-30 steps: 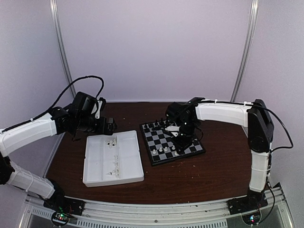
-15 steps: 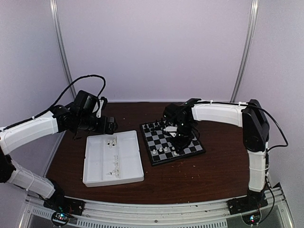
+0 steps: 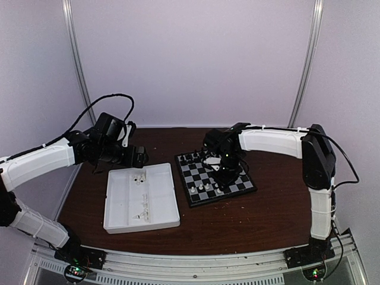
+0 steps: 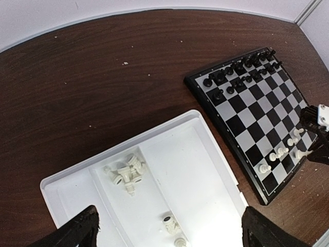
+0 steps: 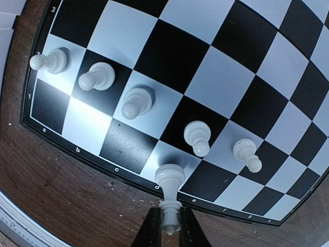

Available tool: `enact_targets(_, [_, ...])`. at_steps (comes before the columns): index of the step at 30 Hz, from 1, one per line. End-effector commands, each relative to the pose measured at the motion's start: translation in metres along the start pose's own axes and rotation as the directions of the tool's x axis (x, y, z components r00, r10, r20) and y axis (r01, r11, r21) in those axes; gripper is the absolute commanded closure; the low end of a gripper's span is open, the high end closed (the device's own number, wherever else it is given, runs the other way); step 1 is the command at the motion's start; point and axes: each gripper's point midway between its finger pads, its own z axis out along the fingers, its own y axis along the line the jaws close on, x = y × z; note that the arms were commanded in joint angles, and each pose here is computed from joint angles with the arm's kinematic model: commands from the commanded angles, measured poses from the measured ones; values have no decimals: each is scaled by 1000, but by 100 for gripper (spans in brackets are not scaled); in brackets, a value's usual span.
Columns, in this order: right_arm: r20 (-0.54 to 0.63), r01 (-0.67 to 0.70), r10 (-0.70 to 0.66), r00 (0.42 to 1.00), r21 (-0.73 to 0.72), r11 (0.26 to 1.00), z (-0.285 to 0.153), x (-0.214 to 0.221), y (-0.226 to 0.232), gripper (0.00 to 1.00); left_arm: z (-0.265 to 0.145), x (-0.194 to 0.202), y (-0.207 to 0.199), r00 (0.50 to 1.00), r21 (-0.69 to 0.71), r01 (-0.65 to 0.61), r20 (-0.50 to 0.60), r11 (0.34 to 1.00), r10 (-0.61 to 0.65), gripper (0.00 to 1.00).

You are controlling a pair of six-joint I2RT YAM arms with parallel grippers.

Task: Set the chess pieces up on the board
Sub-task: Adjust the chess piece on the chessboard.

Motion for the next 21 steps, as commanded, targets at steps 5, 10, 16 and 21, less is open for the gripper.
enact_targets(5, [-1,16,-16,1000,34,999,1,-5,-2,82,-4,-12,-2,1000,13,-3,30,1000,3,3])
enact_targets(10, [3,18,-18,1000,36,999,1,-5,-1,73,-5,-11,-1,999,9,-2,33,1000,2,3])
enact_targets(16, [-1,22,-22,1000,38,999,2,-4,0,79,-5,-10,-1,999,9,-2,32,1000,2,3])
enact_targets(21, [7,24,-25,1000,24,999,2,-6,3,82,-5,-10,-1,1000,10,-1,31,1000,1,3])
